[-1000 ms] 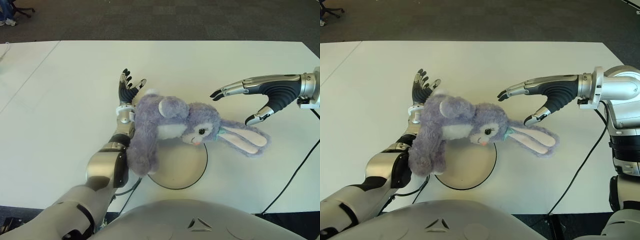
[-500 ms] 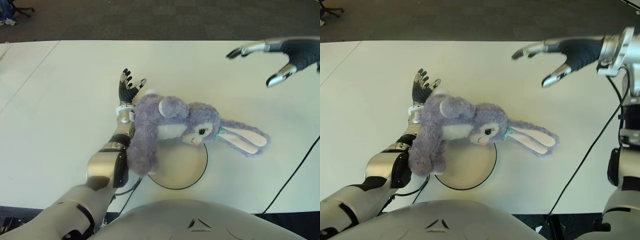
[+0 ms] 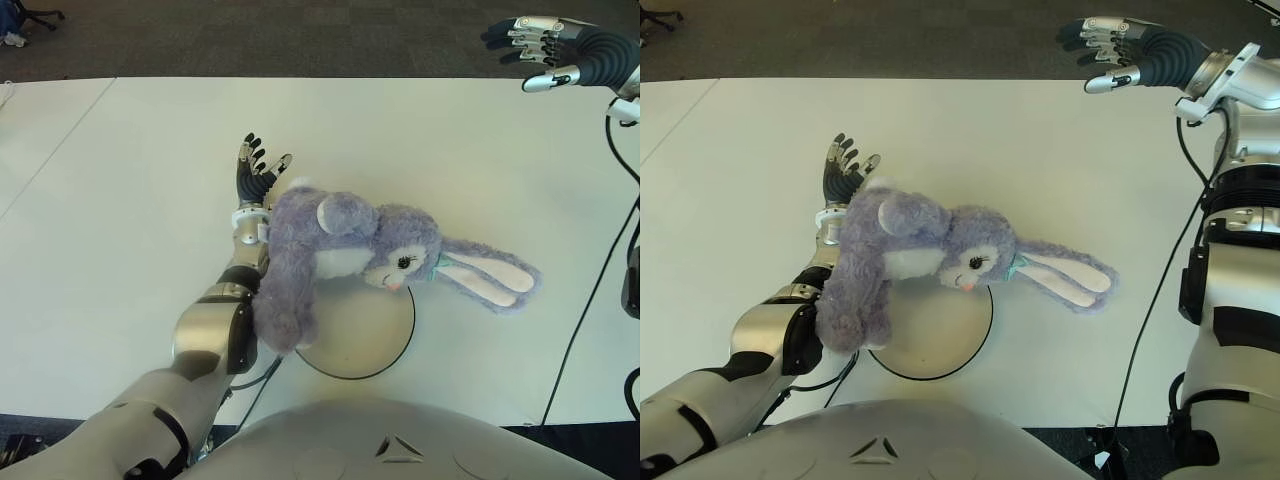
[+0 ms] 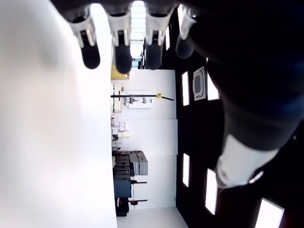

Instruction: Put the doll into the plate.

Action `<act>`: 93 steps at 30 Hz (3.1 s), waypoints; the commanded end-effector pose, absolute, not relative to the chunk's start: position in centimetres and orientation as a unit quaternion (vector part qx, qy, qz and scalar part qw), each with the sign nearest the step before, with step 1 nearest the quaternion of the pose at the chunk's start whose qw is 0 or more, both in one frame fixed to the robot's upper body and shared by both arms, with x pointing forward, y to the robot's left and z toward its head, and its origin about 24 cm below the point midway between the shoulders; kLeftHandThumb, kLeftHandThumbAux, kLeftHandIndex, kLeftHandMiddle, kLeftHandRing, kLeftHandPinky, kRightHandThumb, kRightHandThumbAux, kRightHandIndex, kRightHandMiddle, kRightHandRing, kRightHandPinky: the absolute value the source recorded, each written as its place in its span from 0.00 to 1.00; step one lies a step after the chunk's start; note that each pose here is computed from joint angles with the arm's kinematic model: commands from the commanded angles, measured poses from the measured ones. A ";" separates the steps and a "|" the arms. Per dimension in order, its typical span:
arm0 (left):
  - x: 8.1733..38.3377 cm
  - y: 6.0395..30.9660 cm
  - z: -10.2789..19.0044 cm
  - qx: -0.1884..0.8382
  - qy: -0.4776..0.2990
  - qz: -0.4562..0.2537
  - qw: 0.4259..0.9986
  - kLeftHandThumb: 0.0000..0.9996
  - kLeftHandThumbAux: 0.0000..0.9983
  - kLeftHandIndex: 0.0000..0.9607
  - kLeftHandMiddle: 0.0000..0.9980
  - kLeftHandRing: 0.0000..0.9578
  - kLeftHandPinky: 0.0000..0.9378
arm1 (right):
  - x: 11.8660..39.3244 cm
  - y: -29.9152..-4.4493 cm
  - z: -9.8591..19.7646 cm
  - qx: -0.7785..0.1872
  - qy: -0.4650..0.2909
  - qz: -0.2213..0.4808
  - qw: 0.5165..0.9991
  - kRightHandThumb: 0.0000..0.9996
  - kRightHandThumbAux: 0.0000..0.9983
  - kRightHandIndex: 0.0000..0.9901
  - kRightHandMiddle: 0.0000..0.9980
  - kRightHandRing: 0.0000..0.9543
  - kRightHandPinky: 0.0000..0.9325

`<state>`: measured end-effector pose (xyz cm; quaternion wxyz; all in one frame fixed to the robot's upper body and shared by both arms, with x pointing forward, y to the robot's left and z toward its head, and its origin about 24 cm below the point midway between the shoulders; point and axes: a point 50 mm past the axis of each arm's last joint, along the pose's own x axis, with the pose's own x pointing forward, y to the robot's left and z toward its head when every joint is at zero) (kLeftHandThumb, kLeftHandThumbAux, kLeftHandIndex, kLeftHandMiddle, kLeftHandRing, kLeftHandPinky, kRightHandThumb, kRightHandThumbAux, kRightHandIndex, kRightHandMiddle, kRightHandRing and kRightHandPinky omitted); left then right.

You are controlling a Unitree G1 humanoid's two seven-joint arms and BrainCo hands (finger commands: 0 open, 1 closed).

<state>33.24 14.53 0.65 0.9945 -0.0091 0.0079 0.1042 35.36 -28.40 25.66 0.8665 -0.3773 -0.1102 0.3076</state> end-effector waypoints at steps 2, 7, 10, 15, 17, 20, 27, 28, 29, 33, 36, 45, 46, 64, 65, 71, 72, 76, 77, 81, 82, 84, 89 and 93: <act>27.3 14.4 -7.1 -0.008 0.195 0.109 0.975 0.08 0.76 0.08 0.13 0.14 0.16 | 37.5 -30.5 19.3 -0.259 -0.016 0.143 0.955 0.02 0.64 0.06 0.05 0.02 0.02; 27.3 14.4 -7.1 -0.012 0.196 0.109 0.974 0.11 0.76 0.08 0.13 0.13 0.15 | 37.3 -31.4 16.5 -0.198 0.024 0.068 0.978 0.00 0.71 0.07 0.07 0.04 0.05; 27.4 14.4 -7.1 -0.012 0.197 0.107 0.974 0.11 0.76 0.08 0.12 0.13 0.14 | 37.3 -31.5 15.2 -0.167 0.041 0.042 0.984 0.00 0.72 0.08 0.08 0.05 0.06; 27.4 14.5 -7.2 -0.005 0.204 0.107 0.973 0.10 0.77 0.07 0.12 0.12 0.15 | 37.2 -30.7 12.7 -0.124 0.067 0.021 0.990 0.00 0.73 0.10 0.10 0.07 0.07; 27.4 14.5 -7.2 -0.003 0.206 0.108 0.973 0.08 0.77 0.07 0.11 0.12 0.14 | 37.1 -30.3 11.6 -0.109 0.078 0.015 0.991 0.00 0.74 0.11 0.11 0.08 0.09; 27.3 14.5 -7.2 -0.003 0.206 0.108 0.972 0.08 0.77 0.06 0.11 0.12 0.14 | 37.0 -30.0 10.9 -0.101 0.085 0.013 0.991 0.00 0.74 0.11 0.12 0.09 0.10; 27.1 14.8 -7.3 -0.012 0.198 0.116 0.973 0.06 0.77 0.06 0.11 0.11 0.13 | 36.3 -28.0 7.2 -0.100 0.127 0.024 0.987 0.00 0.75 0.10 0.11 0.09 0.09; 27.1 14.9 -7.3 -0.012 0.199 0.115 0.973 0.06 0.77 0.06 0.11 0.12 0.15 | 36.3 -27.8 7.0 -0.106 0.129 0.028 0.986 0.00 0.75 0.09 0.10 0.09 0.08; 27.1 14.9 -7.3 -0.011 0.200 0.113 0.973 0.06 0.77 0.06 0.11 0.12 0.15 | 36.3 -27.5 6.8 -0.114 0.131 0.033 0.984 0.00 0.76 0.09 0.10 0.09 0.08; 27.0 15.1 -7.4 -0.008 0.200 0.109 0.974 0.07 0.77 0.06 0.11 0.13 0.15 | 36.7 -26.4 6.6 -0.136 0.131 0.047 0.981 0.00 0.75 0.07 0.08 0.07 0.06; 26.9 15.3 -7.4 -0.006 0.199 0.108 0.974 0.07 0.77 0.06 0.12 0.13 0.15 | 37.1 -25.2 6.6 -0.151 0.129 0.052 0.979 0.00 0.74 0.07 0.08 0.07 0.07; 26.6 15.7 -7.6 -0.008 0.197 0.111 0.974 0.09 0.76 0.07 0.12 0.12 0.14 | 37.6 -23.0 6.1 -0.168 0.127 0.058 0.976 0.00 0.71 0.08 0.08 0.07 0.08; 26.6 15.7 -7.6 -0.009 0.196 0.112 0.974 0.09 0.76 0.07 0.12 0.12 0.14 | 37.6 -22.8 6.0 -0.168 0.127 0.058 0.976 0.00 0.71 0.08 0.09 0.08 0.09; 26.2 16.7 -7.7 -0.017 0.192 0.123 0.973 0.07 0.77 0.08 0.11 0.11 0.12 | 36.9 -21.3 4.4 -0.152 0.106 0.022 0.982 0.00 0.78 0.17 0.18 0.15 0.15; 26.2 16.7 -7.7 -0.016 0.193 0.123 0.973 0.07 0.77 0.07 0.11 0.11 0.13 | 37.0 -21.3 4.5 -0.155 0.103 0.016 0.982 0.00 0.79 0.18 0.19 0.16 0.16; 26.2 17.0 -7.8 -0.015 0.195 0.126 0.973 0.04 0.78 0.07 0.11 0.11 0.13 | 37.3 -21.4 5.2 -0.154 0.088 -0.010 0.984 0.00 0.77 0.21 0.22 0.18 0.16; 26.2 17.0 -7.8 -0.015 0.195 0.127 0.972 0.04 0.78 0.07 0.11 0.11 0.13 | 37.3 -21.3 5.2 -0.153 0.087 -0.011 0.984 0.00 0.77 0.22 0.22 0.18 0.16; 26.2 17.1 -7.7 -0.017 0.194 0.127 0.973 0.04 0.78 0.07 0.11 0.11 0.12 | 37.3 -20.8 5.1 -0.145 0.077 -0.017 0.986 0.00 0.76 0.22 0.23 0.19 0.16; 26.2 17.2 -7.7 -0.016 0.194 0.127 0.973 0.04 0.78 0.07 0.10 0.11 0.12 | 37.3 -20.5 5.1 -0.139 0.070 -0.019 0.988 0.00 0.76 0.23 0.23 0.20 0.16; 26.2 17.4 -7.7 -0.015 0.194 0.126 0.973 0.03 0.78 0.07 0.10 0.11 0.12 | 37.2 -19.7 5.0 -0.125 0.048 -0.026 0.991 0.00 0.75 0.23 0.24 0.20 0.16; 26.2 17.4 -7.7 -0.016 0.194 0.126 0.973 0.03 0.78 0.07 0.10 0.11 0.12 | 37.2 -19.5 5.1 -0.119 0.037 -0.029 0.992 0.00 0.75 0.23 0.24 0.20 0.16; 26.2 17.5 -7.7 -0.016 0.195 0.127 0.973 0.03 0.78 0.07 0.10 0.11 0.12 | 37.1 -19.1 5.2 -0.112 0.020 -0.033 0.993 0.00 0.72 0.24 0.25 0.21 0.15; 26.2 17.7 -7.7 -0.018 0.193 0.129 0.972 0.03 0.78 0.08 0.11 0.11 0.12 | 36.8 -18.5 5.4 -0.117 -0.020 -0.045 0.992 0.00 0.70 0.25 0.26 0.22 0.15; 26.2 17.8 -7.7 -0.021 0.192 0.129 0.973 0.03 0.78 0.09 0.11 0.11 0.13 | 36.1 -18.3 5.0 -0.132 -0.041 -0.051 0.989 0.00 0.68 0.26 0.27 0.22 0.14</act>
